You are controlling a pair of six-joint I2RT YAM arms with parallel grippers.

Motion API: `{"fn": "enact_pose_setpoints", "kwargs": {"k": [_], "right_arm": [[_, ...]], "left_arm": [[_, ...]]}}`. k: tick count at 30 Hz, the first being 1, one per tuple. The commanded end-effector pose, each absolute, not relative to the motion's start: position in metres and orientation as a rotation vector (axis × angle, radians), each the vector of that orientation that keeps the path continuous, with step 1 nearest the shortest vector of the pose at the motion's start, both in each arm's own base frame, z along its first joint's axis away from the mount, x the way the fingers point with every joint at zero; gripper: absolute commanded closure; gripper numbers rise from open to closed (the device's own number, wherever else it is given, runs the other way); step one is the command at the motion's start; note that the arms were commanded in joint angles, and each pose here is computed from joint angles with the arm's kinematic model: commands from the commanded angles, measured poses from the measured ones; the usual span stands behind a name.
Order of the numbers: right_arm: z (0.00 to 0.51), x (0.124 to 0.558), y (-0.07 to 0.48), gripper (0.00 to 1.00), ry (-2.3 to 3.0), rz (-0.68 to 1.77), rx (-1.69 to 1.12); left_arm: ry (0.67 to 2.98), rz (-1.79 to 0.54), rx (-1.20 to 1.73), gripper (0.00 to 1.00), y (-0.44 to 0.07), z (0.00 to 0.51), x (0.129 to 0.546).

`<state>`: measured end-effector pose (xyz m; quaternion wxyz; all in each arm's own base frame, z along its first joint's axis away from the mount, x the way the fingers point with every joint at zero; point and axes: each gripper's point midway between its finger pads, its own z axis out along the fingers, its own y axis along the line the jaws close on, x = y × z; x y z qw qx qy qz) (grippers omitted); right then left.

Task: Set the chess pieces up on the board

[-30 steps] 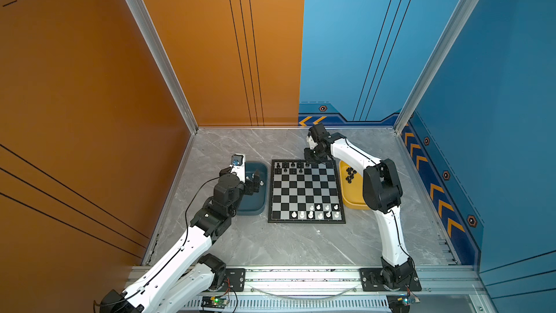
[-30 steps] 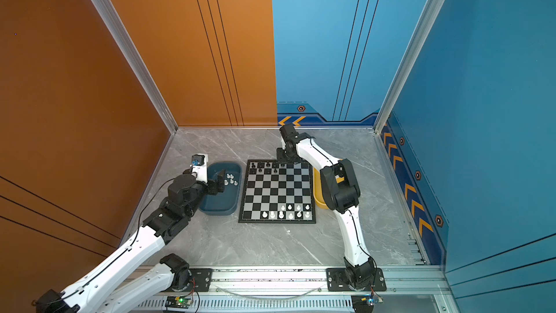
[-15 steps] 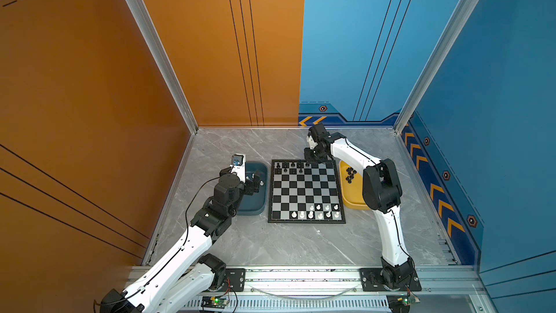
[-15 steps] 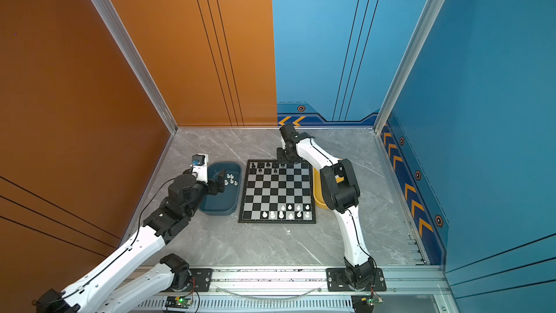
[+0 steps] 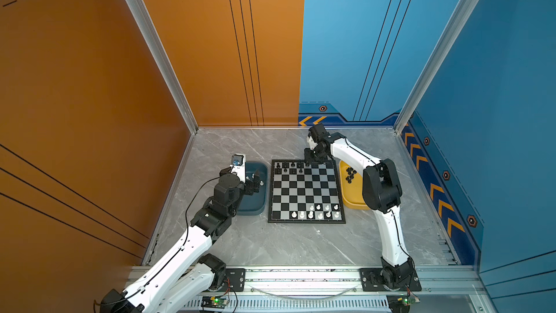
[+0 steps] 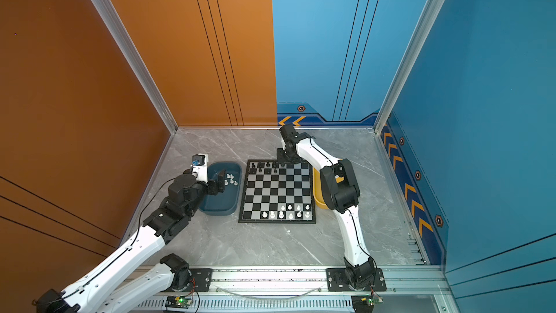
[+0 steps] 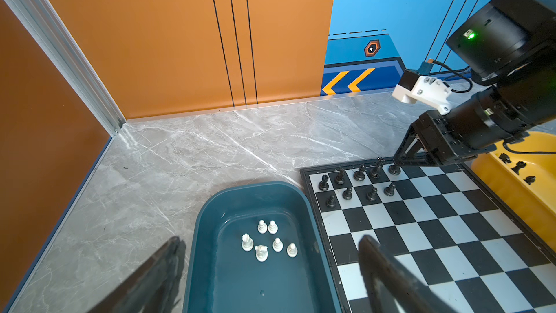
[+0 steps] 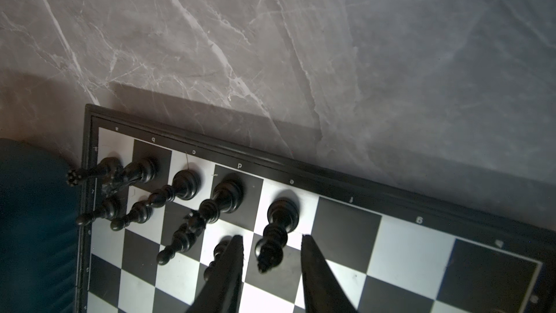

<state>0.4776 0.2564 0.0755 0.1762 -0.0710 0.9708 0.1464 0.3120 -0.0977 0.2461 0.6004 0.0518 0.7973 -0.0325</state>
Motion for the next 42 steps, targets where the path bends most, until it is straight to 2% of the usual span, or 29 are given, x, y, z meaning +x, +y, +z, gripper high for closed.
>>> {"fn": "enact_pose_setpoints", "kwargs": {"k": [1,8,17,23,29,42], "right_arm": [[0.111,0.475,0.242,0.62,2.705,0.394,-0.179],[0.184,0.464,0.201,0.57,2.564,0.319,-0.143],[0.225,0.421,0.111,0.55,2.433,0.226,0.045],[0.2,0.397,0.051,0.65,2.439,0.201,0.243],[0.165,0.394,0.022,0.67,2.495,0.182,0.333],[0.116,0.432,0.03,0.71,2.577,0.317,0.31]], "left_arm": [[1.84,-0.068,0.12,0.08,-0.097,0.246,0.31],[1.832,-0.087,0.117,0.08,-0.098,0.25,0.307],[1.838,-0.11,0.105,0.09,-0.102,0.248,0.311],[1.848,-0.128,0.107,0.09,-0.108,0.247,0.315],[1.865,-0.141,0.118,0.1,-0.115,0.245,0.32],[1.877,-0.141,0.14,0.1,-0.124,0.244,0.324]]}}
